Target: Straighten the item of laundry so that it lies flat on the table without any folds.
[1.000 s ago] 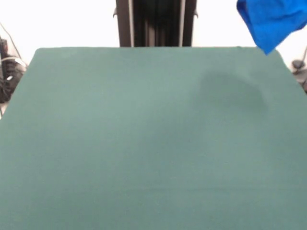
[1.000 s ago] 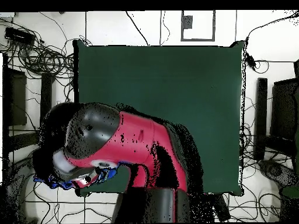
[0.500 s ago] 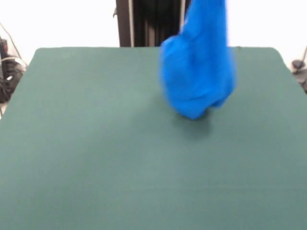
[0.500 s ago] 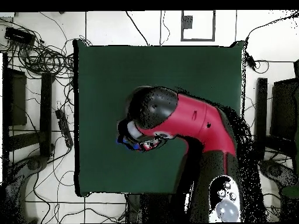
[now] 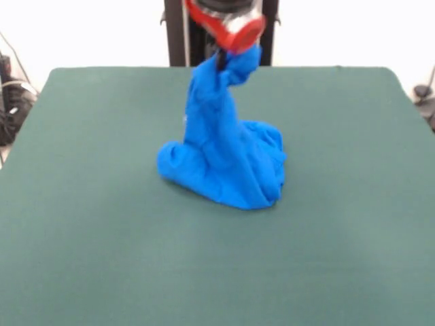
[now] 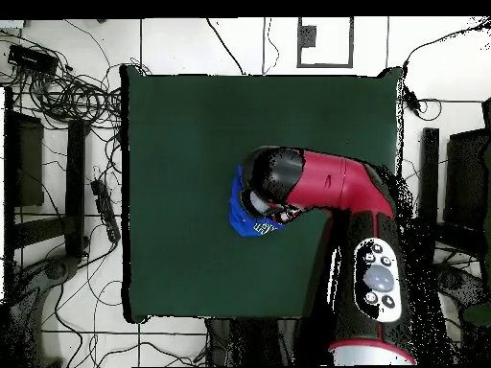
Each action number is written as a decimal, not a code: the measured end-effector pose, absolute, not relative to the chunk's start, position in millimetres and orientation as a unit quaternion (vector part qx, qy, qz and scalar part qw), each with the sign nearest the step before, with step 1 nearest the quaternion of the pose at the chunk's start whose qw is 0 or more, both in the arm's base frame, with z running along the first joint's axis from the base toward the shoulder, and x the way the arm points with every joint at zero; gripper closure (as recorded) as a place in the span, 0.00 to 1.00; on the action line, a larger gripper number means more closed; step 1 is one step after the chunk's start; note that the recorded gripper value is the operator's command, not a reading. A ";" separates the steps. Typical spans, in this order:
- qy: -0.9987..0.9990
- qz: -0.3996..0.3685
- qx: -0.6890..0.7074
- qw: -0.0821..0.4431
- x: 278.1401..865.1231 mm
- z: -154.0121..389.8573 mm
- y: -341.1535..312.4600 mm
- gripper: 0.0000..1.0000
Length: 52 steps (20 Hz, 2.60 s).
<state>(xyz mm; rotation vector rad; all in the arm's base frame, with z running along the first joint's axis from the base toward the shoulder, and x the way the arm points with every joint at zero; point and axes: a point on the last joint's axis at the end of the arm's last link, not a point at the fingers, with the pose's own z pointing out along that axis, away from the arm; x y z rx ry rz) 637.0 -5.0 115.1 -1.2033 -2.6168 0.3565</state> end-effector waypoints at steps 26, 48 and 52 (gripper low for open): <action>-0.941 0.186 -0.172 -0.225 762.9 115.5 -258.4 1.00; -0.969 0.066 -0.234 -0.046 716.9 151.1 -13.3 1.00; -0.959 0.044 -0.279 -0.028 698.4 160.4 37.3 1.00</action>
